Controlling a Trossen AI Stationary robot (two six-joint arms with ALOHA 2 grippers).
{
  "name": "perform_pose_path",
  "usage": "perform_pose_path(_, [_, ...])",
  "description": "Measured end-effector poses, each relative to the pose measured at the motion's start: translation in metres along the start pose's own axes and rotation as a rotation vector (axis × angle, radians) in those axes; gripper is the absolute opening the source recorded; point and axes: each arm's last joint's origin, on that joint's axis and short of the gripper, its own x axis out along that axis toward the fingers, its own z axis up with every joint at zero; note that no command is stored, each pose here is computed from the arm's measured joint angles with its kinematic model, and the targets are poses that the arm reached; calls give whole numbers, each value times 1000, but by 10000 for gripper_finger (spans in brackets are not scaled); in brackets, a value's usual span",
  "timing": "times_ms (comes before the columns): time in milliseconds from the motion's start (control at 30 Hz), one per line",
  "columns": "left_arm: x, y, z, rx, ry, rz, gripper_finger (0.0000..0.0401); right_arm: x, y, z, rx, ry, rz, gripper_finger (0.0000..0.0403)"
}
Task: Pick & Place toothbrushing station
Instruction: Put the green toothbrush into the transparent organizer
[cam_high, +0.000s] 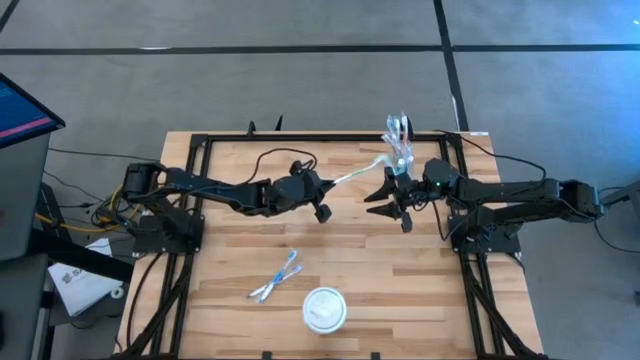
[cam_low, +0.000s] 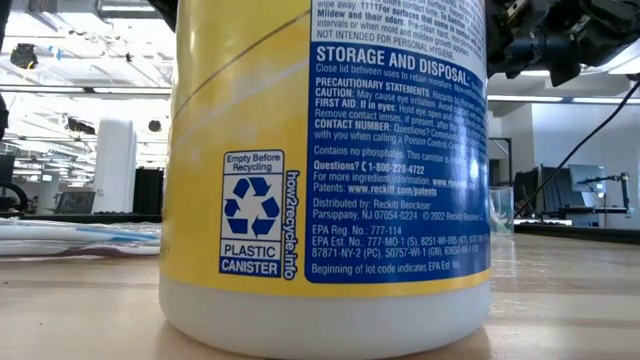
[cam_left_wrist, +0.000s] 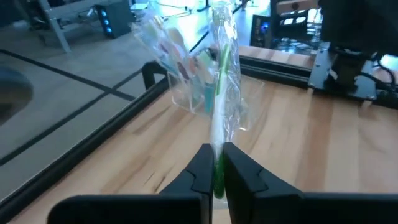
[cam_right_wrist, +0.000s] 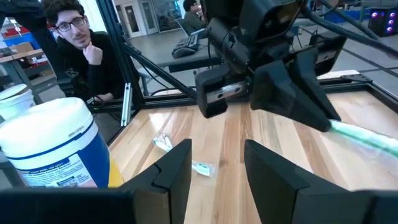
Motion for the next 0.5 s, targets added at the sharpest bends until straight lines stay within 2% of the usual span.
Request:
perform_pose_path(300, [-12, 4, 17, -8, -67, 21, 6, 0, 0, 0, 0, 1, -3, 138])
perform_pose_path(500, [-20, -6, 19, -9, -85, -46, 6, -1, -4, 1, -4, -12, -45, 138])
